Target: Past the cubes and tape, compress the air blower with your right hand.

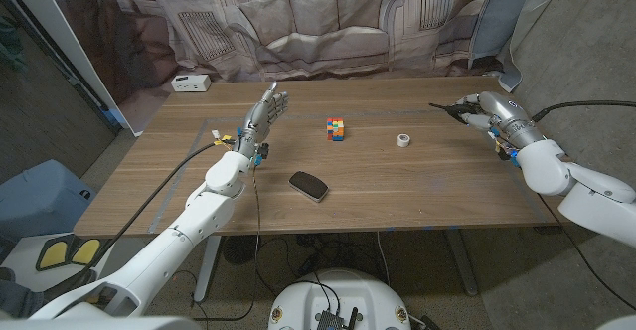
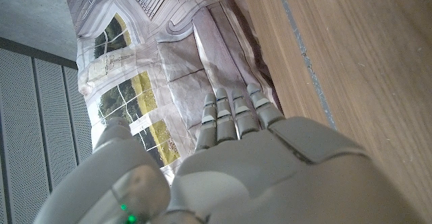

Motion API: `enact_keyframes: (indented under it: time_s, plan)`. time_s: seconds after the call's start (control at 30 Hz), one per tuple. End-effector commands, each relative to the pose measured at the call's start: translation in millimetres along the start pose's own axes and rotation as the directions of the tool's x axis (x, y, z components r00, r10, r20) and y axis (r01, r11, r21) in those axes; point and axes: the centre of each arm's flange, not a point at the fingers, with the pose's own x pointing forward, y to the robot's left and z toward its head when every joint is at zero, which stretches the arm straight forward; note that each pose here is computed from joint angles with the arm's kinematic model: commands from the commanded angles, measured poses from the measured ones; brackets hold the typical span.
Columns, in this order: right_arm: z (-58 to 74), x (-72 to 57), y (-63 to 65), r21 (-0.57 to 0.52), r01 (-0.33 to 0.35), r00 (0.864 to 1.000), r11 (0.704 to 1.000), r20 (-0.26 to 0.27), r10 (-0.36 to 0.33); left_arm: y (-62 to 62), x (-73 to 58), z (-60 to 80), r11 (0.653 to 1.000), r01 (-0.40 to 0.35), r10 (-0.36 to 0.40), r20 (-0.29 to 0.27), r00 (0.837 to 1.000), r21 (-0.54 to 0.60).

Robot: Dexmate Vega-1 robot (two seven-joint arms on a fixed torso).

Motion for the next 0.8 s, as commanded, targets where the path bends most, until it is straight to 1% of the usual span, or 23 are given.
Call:
enact_keyframes:
  time_s: [0.03,0.33,0.53,0.67,0.8]
  plan:
    - [-0.1,2.4,3.8,0.005,0.001,1.000,1.000,-0.001,-0.001,1.2,2.0,1.4,1.000,0.005,-0.005,-0.013,1.000,0.003]
    - [-2.3,4.9,9.5,0.020,0.009,1.000,1.000,-0.002,-0.009,-3.1,12.7,5.5,0.999,0.030,-0.030,-0.018,0.999,0.016]
    - [-3.2,6.7,8.6,0.026,0.005,1.000,1.000,-0.010,-0.004,-2.6,18.6,5.6,0.999,0.033,-0.033,-0.009,0.999,0.008]
    - [-1.6,7.3,7.3,0.013,0.006,1.000,1.000,-0.014,-0.005,-2.1,18.1,3.9,0.999,0.032,-0.032,-0.002,0.999,0.008]
    - [-0.4,7.5,6.2,0.006,0.004,1.000,1.000,-0.018,-0.004,0.6,13.8,-1.4,1.000,0.020,-0.020,-0.013,1.000,0.001]
